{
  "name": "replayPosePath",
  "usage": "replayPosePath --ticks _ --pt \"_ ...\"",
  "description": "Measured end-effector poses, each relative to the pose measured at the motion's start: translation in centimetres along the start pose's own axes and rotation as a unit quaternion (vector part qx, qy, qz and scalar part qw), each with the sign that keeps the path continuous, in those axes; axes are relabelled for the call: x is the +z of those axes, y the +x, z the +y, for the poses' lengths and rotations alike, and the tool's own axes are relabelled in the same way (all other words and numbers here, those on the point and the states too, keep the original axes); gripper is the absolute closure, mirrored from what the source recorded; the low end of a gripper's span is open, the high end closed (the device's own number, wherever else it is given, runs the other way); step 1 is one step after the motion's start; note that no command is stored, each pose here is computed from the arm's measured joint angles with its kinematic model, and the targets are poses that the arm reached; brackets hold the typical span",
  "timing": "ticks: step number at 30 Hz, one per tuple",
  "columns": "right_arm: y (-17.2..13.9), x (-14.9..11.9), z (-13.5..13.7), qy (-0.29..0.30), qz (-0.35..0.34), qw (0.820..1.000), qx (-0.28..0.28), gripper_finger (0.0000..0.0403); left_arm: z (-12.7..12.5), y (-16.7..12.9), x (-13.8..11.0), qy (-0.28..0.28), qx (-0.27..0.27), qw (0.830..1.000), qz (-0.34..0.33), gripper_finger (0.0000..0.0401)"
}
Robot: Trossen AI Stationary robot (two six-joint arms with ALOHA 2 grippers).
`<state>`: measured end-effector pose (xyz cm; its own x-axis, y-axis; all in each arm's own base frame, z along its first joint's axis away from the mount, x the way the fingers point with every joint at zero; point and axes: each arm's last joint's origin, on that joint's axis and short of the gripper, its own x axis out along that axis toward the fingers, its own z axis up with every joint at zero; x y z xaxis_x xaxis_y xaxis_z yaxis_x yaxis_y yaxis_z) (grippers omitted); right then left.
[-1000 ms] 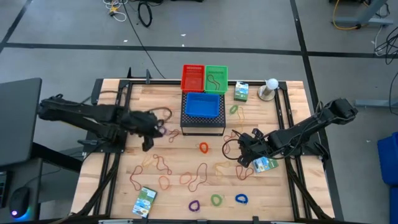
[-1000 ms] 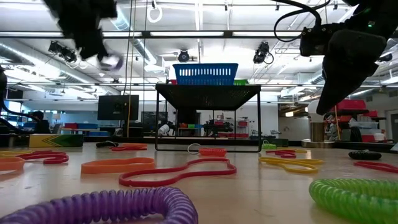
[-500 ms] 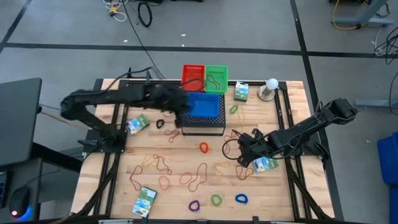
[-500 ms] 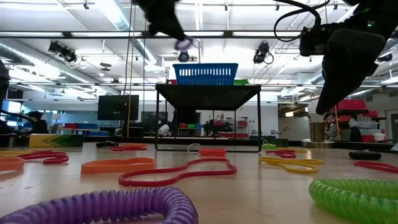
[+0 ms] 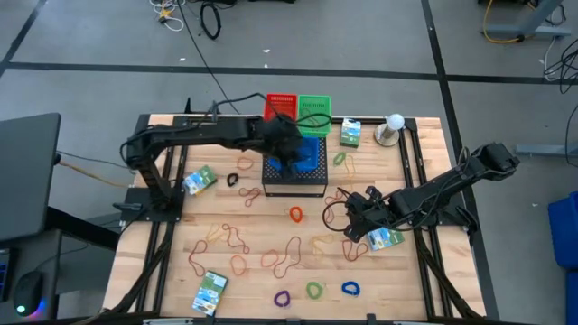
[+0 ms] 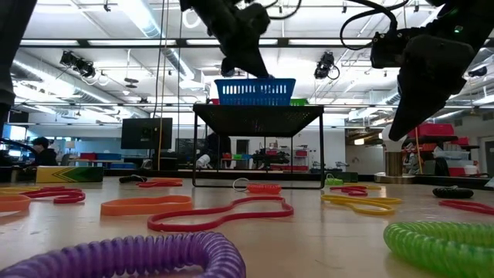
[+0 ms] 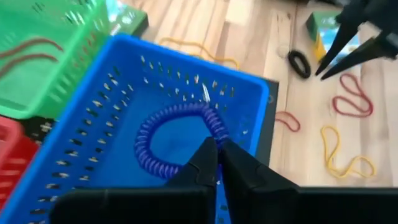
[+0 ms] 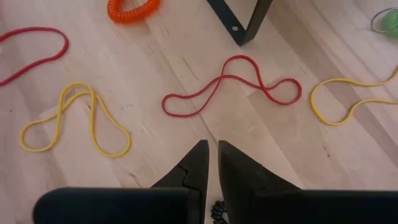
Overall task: Pick & Place Office Desk Supplies
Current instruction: Put the purple spring keychain into the blue bin on the shelf, then put the yellow crayon box into the red bin on the shelf
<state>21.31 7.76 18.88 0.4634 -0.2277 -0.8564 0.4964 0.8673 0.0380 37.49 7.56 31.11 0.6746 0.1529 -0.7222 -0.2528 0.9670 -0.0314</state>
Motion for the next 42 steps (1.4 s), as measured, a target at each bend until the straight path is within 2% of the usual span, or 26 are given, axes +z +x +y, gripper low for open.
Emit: replayPosePath --ticks 5,17,22,26,28,30,36,40,42 --pt "0.0 0.0 0.0 0.000 -0.001 1.000 0.001 0.0362 0.5 0.9 -0.2 -0.010 0.012 1.000 0.010 0.0366" --pt "0.0 0.1 0.1 0.002 -0.008 1.000 0.001 0.0362 0.8 0.6 -0.4 0.014 0.024 0.999 0.024 0.0265" --pt "0.0 0.2 0.1 0.007 -0.011 1.000 0.003 0.0362 1.8 -3.7 0.0 0.011 0.038 0.999 -0.005 0.0278" --pt "0.0 0.2 0.2 0.008 -0.015 1.000 0.004 0.0362 3.0 -8.3 -0.2 0.016 0.042 0.997 -0.064 0.0336" --pt "0.0 0.2 0.2 0.008 -0.017 1.000 0.002 0.0362 3.2 -9.9 -1.1 0.018 0.035 0.994 -0.101 0.0374" --pt "0.0 0.2 0.1 0.008 -0.018 1.000 0.001 0.0362 3.3 -10.7 -2.8 0.010 0.031 0.991 -0.127 0.0392" --pt "0.1 0.4 0.0 0.017 -0.022 1.000 -0.003 0.0362 2.6 -10.8 -9.3 -0.033 0.008 0.975 -0.221 0.0395" --pt "0.4 0.8 -0.5 0.065 -0.005 0.998 -0.001 0.0365 1.8 -10.1 -13.1 -0.051 -0.017 0.961 -0.272 0.0395" --pt "0.6 1.0 -1.0 0.101 0.024 0.995 0.005 0.0376 1.7 -9.6 -14.8 -0.095 -0.028 0.960 -0.263 0.0391"
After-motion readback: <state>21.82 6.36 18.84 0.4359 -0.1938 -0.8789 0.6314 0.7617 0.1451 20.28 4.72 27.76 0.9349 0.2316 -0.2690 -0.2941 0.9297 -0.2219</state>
